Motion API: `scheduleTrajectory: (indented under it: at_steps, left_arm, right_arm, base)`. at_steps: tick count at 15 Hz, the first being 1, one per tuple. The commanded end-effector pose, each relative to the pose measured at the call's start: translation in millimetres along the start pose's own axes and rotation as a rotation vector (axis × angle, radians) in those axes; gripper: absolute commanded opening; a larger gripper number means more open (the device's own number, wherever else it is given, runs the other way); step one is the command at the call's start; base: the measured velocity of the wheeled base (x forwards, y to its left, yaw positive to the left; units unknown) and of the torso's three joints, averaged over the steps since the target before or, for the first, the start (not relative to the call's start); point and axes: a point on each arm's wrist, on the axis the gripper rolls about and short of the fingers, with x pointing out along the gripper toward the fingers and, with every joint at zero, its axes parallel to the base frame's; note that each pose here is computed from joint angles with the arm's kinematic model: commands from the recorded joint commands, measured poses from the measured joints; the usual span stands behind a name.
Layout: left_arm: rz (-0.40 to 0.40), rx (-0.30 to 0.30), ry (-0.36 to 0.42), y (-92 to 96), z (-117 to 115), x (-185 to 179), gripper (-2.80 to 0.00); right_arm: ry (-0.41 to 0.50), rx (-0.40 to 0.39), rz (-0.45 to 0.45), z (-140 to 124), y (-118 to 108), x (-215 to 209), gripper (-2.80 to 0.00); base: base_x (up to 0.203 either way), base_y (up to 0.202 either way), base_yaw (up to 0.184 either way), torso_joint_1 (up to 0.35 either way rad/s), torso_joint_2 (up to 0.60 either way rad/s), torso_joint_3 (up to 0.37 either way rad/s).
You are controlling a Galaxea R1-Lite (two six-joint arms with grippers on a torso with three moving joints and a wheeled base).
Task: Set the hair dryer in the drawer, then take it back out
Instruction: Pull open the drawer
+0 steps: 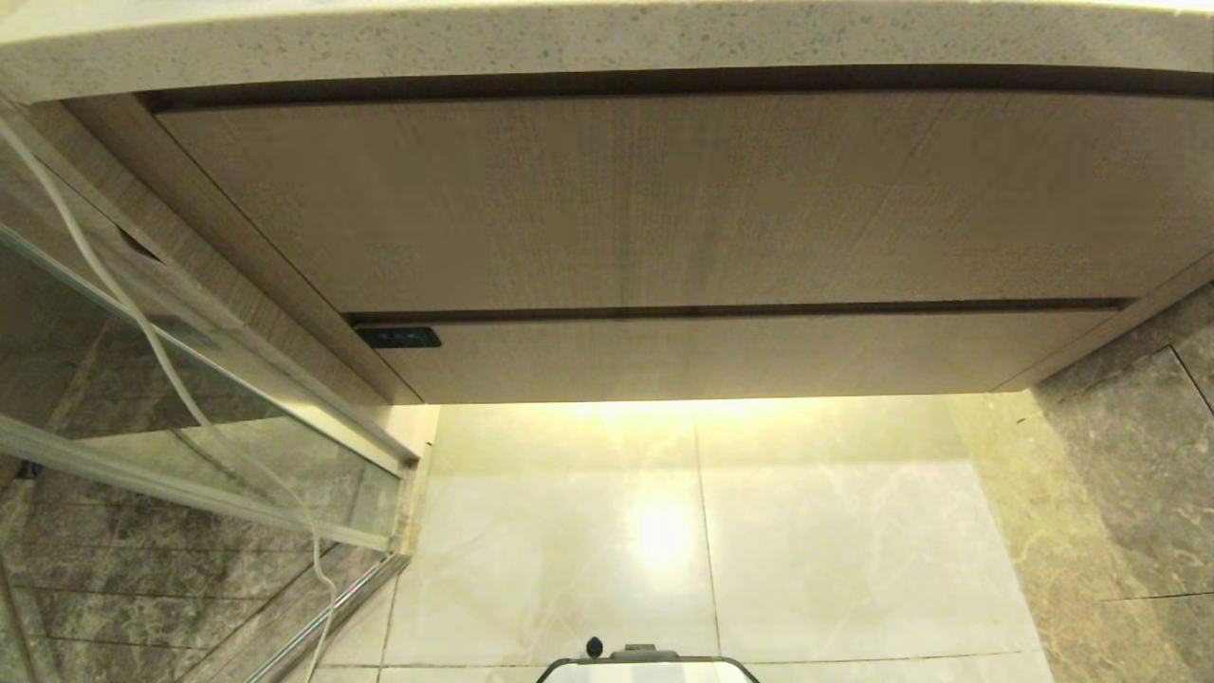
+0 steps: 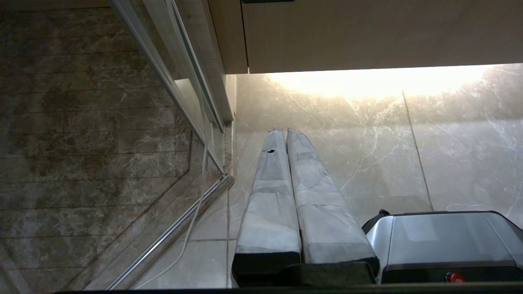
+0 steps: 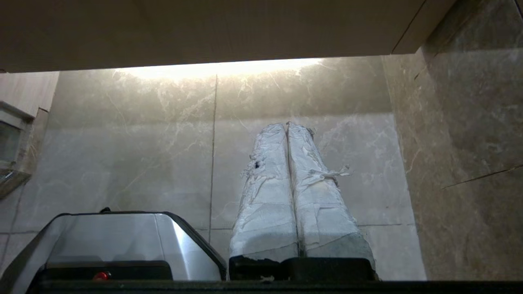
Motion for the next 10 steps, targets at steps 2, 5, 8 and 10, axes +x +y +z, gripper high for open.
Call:
scheduleTrajectory:
  at_steps: [2, 5, 8, 10]
  left_arm:
    - [0.0, 0.0, 0.001, 0.0, -0.4, 0.1, -2.8]
    - [0.0, 0.0, 0.001, 0.0, -0.4, 0.1, -2.8]
    - [0.0, 0.0, 0.001, 0.0, -0.4, 0.1, -2.8]
    - [0.0, 0.0, 0.0, 0.0, -0.1, 0.0, -2.8]
  right_arm:
    - [0.003, 0.017, -0.005, -1.1, -0.1, 0.0, -2.8]
    - [0.005, 0.018, -0.006, -1.3, -0.1, 0.0, -2.8]
    - [0.004, 0.018, -0.006, -0.9, -0.1, -0.1, -2.8]
    - [0.002, 0.018, -0.006, -0.8, -0.1, -0.1, -2.8]
  base:
    - [0.0, 0.0, 0.0, 0.0, 0.0, 0.0]
    - [0.0, 0.0, 0.0, 0.0, 0.0, 0.0]
    - [0.0, 0.0, 0.0, 0.0, 0.0, 0.0]
    - [0.0, 0.0, 0.0, 0.0, 0.0, 0.0]
